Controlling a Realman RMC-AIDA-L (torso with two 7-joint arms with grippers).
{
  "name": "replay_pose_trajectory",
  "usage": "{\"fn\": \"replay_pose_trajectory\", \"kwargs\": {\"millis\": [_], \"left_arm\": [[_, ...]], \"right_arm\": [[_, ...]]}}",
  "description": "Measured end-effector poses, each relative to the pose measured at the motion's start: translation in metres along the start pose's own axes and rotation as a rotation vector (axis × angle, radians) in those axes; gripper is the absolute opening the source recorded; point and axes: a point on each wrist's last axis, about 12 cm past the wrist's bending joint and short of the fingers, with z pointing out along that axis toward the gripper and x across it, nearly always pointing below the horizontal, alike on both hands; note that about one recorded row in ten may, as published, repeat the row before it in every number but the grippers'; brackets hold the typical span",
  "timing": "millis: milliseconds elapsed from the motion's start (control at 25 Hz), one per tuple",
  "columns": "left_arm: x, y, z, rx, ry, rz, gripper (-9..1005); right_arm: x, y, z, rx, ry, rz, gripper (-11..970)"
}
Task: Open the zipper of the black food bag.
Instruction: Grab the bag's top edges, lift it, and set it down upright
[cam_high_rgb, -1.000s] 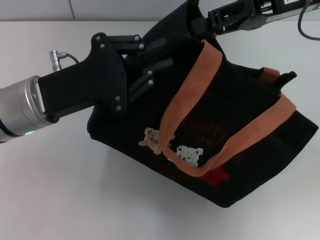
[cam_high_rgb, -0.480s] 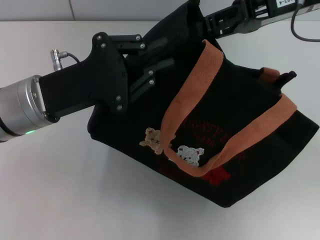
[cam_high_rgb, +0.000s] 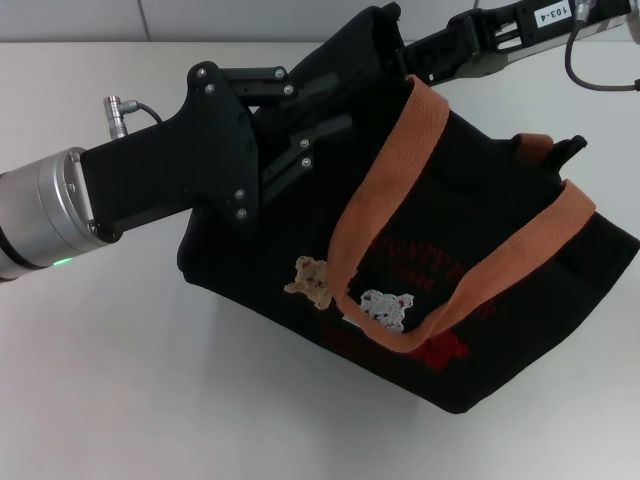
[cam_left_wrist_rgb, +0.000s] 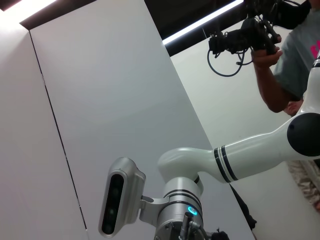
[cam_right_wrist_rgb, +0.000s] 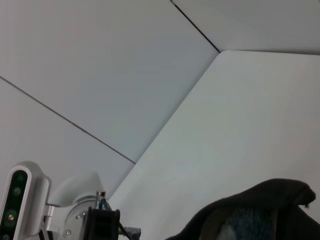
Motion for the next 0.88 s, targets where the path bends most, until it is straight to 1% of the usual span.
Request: {"fn": "replay_pose_trajectory", "kwargs": {"millis": [160,640,880], "left_arm": [[0.0,0.0,0.001,0.002,-0.001,0.0,206],[0.001,0.0,0.002,0.002,-0.002,-0.004,206],[0.0,0.0,0.002,0.003,-0.001,-0.003,206]], "right_arm": [[-0.001,0.0,0.002,0.01,0.013,-0.006,358],[-0.005,0.007,0.004,0.017,0.027,-0.058,177],[-0.009,0.011,0.004,0.012,0.034,-0.062,261]]}}
